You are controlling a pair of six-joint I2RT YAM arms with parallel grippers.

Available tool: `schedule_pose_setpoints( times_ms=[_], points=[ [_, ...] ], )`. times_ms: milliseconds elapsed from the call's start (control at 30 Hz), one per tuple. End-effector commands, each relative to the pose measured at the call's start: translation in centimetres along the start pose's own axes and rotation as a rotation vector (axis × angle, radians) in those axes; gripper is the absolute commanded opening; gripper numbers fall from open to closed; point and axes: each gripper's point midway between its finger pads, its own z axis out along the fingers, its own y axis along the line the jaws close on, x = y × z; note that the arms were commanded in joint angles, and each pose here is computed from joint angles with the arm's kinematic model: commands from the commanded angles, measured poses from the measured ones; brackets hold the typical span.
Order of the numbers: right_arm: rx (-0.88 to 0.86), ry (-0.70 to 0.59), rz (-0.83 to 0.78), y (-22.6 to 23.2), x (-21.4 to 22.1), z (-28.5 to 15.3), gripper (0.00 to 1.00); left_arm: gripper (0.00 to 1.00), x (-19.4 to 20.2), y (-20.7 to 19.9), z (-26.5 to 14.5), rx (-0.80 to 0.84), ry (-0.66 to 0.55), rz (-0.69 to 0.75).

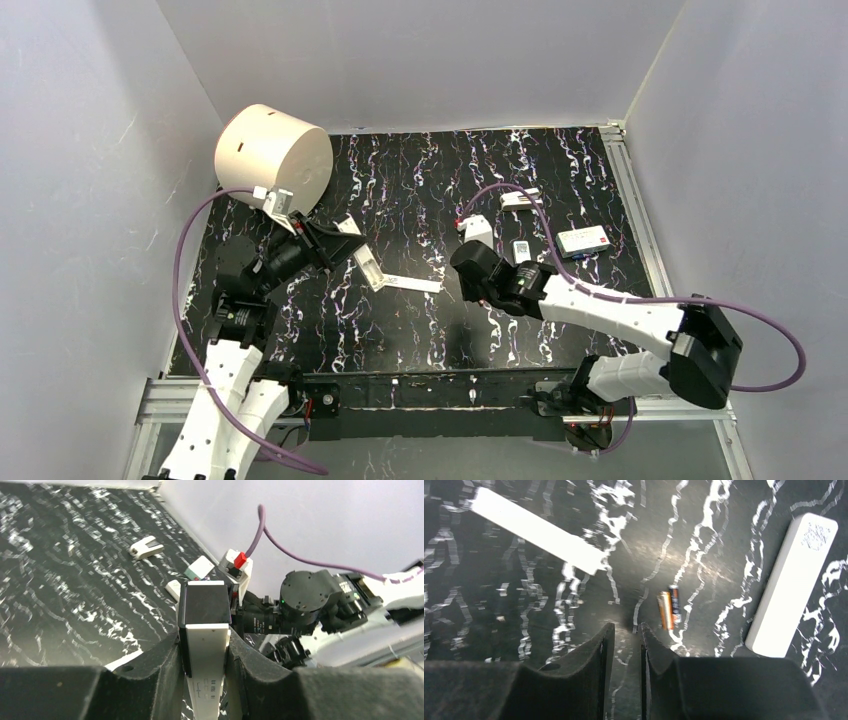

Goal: Load the batteries into the remote control
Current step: Pick up the battery from the center of the board.

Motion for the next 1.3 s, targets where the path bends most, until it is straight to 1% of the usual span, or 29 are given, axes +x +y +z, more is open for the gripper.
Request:
schedule_pose_setpoints(
  times_ms=[0, 67, 133, 300, 467, 667, 867, 1067, 1267],
  points=[
    [0.086, 0.076, 0.054, -2.7, 2.5, 2.1, 0.32, 0.00, -0.5, 3.0, -0.6, -0.217, -0.026, -0.052],
    [0.087, 0.114, 0.073, -3.5, 3.6, 3.0, 0.31, 0.00, -0.3, 3.6, -0.9, -0.264, -0.010, -0.070],
    [0.079, 0.138, 0.087, -3.9, 4.4, 3.6, 0.31, 0.00, 0.0, 4.0, -1.1, -0.287, 0.003, -0.058],
    [0.081, 0.169, 0.102, -4.7, 5.3, 4.7, 0.30, 0.00, 0.7, 5.7, -2.3, -0.413, 0.035, -0.049],
    [0.091, 0.192, 0.100, -5.3, 5.8, 5.8, 0.28, 0.00, 1.1, 5.3, -2.3, -0.387, 0.048, -0.041],
    [0.116, 0.192, 0.085, -5.9, 5.3, 6.6, 0.22, 0.00, 1.2, 5.2, -2.3, -0.379, 0.058, -0.045],
    [0.112, 0.198, 0.072, -5.8, 5.4, 7.0, 0.21, 0.00, 1.3, 5.3, -2.3, -0.383, 0.063, -0.040],
    [0.111, 0.199, 0.069, -5.8, 5.2, 6.8, 0.21, 0.00, 1.6, 5.4, -2.3, -0.380, 0.070, -0.046],
    [0.097, 0.185, 0.072, -5.5, 4.3, 6.1, 0.26, 0.00, 1.7, 5.2, -2.2, -0.364, 0.076, -0.043]
  ],
)
